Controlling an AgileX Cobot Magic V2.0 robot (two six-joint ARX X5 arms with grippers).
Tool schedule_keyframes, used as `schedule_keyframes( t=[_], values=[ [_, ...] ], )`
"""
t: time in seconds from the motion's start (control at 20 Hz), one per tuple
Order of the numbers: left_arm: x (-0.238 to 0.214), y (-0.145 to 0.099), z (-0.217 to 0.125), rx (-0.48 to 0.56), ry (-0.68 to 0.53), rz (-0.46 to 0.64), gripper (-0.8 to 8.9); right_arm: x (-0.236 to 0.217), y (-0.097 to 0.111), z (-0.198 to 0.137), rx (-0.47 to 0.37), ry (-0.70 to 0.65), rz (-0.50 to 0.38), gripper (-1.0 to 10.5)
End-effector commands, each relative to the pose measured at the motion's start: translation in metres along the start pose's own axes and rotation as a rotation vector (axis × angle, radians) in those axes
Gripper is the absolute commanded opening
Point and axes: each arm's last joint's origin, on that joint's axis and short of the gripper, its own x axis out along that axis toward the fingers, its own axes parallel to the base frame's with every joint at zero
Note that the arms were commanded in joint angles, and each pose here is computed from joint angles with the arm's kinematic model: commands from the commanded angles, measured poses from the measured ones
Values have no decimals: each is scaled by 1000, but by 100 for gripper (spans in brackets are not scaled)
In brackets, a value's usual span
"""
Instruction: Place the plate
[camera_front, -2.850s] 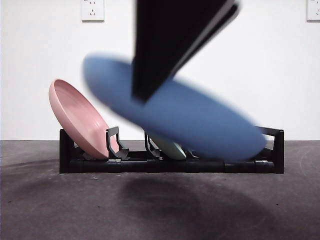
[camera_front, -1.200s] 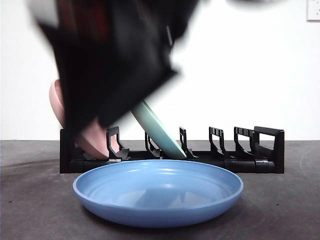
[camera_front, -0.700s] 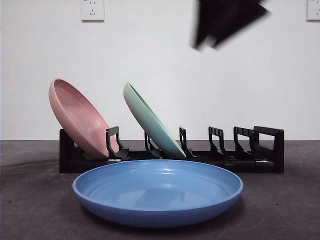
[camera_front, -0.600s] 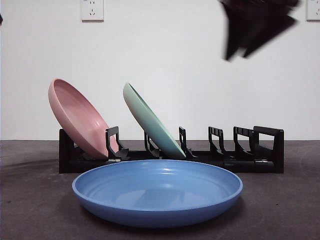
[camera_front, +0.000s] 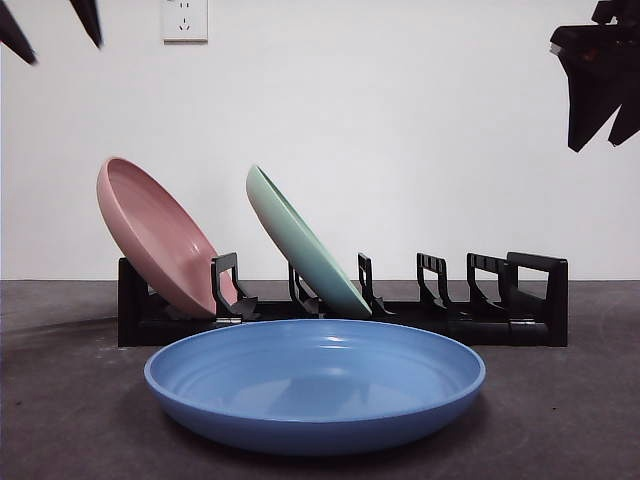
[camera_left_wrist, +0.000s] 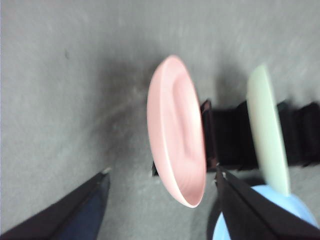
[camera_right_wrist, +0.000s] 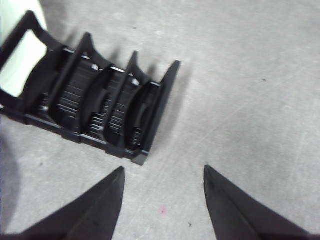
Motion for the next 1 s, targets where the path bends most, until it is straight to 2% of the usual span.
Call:
schedule_keyframes(
  t=[0.05, 0.3, 0.55, 0.85, 1.0],
  values=[
    [23, -12, 14, 32, 53, 21, 308, 1, 1, 3, 18, -6, 5, 251],
    [75, -30, 20, 84, 148, 107, 308, 1, 1, 3, 42, -7, 5, 251],
    [104, -30, 18, 111, 192, 204, 306, 1, 1, 3, 42, -7, 5, 251],
    [114, -30, 18, 136, 199, 231, 104, 1, 1, 3, 42, -7, 5, 251],
    [115, -31, 19, 137, 188, 228, 46, 1, 1, 3, 42, -6, 5, 251]
  ],
)
